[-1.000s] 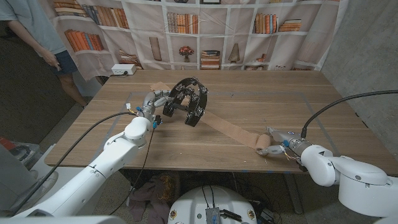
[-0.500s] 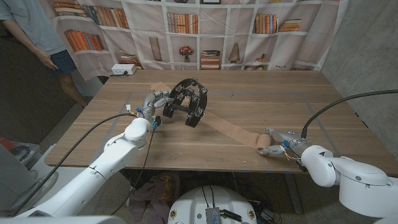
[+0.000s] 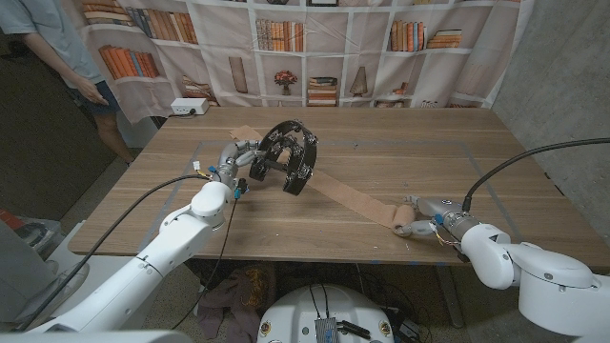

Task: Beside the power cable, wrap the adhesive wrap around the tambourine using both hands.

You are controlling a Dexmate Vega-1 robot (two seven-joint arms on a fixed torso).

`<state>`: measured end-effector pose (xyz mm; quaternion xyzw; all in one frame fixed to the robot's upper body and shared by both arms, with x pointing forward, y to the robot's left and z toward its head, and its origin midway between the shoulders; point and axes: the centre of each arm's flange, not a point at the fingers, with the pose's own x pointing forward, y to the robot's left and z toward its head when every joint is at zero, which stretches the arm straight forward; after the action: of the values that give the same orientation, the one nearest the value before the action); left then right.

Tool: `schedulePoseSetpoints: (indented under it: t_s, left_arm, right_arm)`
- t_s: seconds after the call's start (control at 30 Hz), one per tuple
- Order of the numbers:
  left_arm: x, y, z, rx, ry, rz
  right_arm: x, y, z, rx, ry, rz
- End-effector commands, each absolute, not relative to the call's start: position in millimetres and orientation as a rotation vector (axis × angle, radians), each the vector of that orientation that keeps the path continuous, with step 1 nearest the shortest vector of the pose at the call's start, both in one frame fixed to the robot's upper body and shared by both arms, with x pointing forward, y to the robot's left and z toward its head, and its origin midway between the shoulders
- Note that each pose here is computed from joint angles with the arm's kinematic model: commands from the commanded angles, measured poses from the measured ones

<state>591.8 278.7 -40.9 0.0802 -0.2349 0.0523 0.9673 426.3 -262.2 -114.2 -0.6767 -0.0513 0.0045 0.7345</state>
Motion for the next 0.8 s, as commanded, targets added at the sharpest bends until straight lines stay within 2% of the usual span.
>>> schedulePoseSetpoints:
  t_s: [0.03,0.8]
  left_arm:
    - [591.2,280.3,-43.7,0.155,-0.475,0.115]
    - [594.0,275.9,-39.9,0.153,-0.49,0.108]
  right_arm:
    - [423.2,-265.4,-99.5,-1.403,-0.204,-0.058]
    - [422.3,-265.1,-57.6,-1.364,-0.362,-0.121]
